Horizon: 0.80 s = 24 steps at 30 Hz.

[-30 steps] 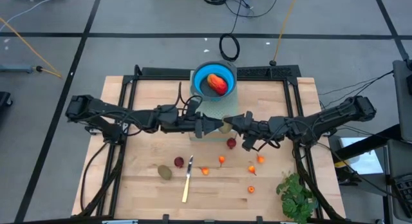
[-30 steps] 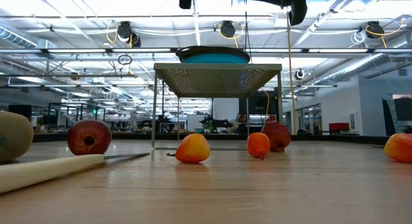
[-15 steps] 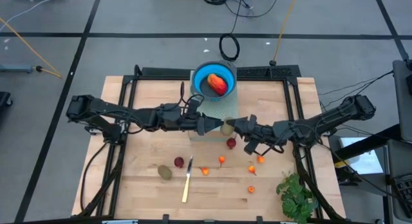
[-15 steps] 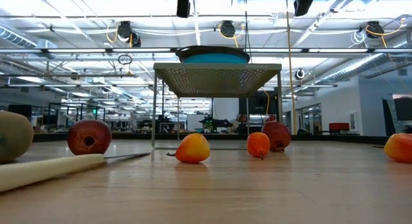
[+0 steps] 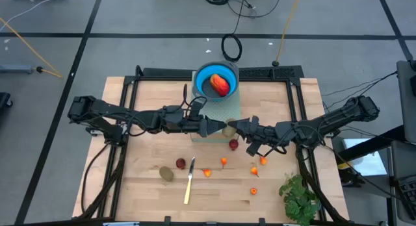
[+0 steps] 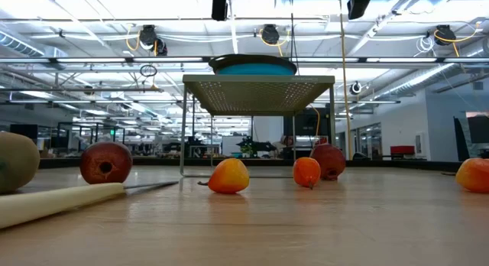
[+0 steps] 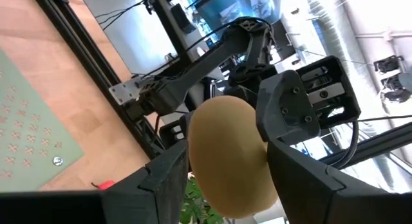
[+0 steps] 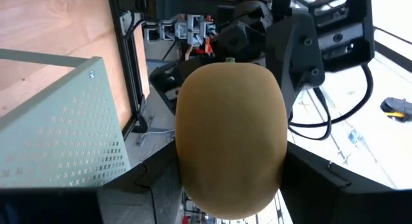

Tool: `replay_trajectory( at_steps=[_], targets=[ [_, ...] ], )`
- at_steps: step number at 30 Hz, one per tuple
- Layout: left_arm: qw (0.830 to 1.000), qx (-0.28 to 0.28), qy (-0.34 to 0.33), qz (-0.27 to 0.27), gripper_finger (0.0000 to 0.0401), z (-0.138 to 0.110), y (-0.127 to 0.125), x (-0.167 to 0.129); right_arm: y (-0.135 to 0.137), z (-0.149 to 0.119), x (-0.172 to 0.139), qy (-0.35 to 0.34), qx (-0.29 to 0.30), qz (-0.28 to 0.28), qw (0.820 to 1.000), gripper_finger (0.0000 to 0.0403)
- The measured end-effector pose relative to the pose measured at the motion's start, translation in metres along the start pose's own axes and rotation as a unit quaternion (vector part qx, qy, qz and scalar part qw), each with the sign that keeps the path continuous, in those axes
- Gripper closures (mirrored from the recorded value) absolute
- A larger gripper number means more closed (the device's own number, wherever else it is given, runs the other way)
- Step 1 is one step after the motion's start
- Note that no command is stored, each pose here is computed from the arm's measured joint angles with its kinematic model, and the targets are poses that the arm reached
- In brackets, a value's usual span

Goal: Pick & Place Fruit
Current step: Put the kiwi into the blue strainer bowl on the shelf

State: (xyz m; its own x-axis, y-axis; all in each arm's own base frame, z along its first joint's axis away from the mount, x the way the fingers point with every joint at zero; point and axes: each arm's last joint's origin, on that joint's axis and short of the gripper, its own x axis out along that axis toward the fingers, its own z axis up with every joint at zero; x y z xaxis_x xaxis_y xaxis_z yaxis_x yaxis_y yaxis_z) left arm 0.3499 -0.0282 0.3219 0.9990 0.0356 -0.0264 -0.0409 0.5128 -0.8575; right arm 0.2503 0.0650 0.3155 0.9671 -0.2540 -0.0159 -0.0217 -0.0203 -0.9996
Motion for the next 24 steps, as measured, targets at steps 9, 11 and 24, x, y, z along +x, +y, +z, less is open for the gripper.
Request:
replay_trajectory(
  at_steps=[9,11,24],
  targets=[
    [1.000,0.005,-0.004,-0.003,0.0190,-0.001,-0.001,0.000,0.002,-0.006,0.006,0.006,-0.001,0.002,1.000,0.0197],
    [1.000,0.005,-0.004,0.002,0.0190,0.000,0.000,0.000,0.003,-0.005,0.007,0.008,-0.001,0.002,1.000,0.0197],
    [1.000,0.002,-0.007,0.012,0.0190,0.001,0.001,-0.001,0.004,-0.007,0.023,0.028,-0.009,0.010,1.000,0.0197]
  ],
)
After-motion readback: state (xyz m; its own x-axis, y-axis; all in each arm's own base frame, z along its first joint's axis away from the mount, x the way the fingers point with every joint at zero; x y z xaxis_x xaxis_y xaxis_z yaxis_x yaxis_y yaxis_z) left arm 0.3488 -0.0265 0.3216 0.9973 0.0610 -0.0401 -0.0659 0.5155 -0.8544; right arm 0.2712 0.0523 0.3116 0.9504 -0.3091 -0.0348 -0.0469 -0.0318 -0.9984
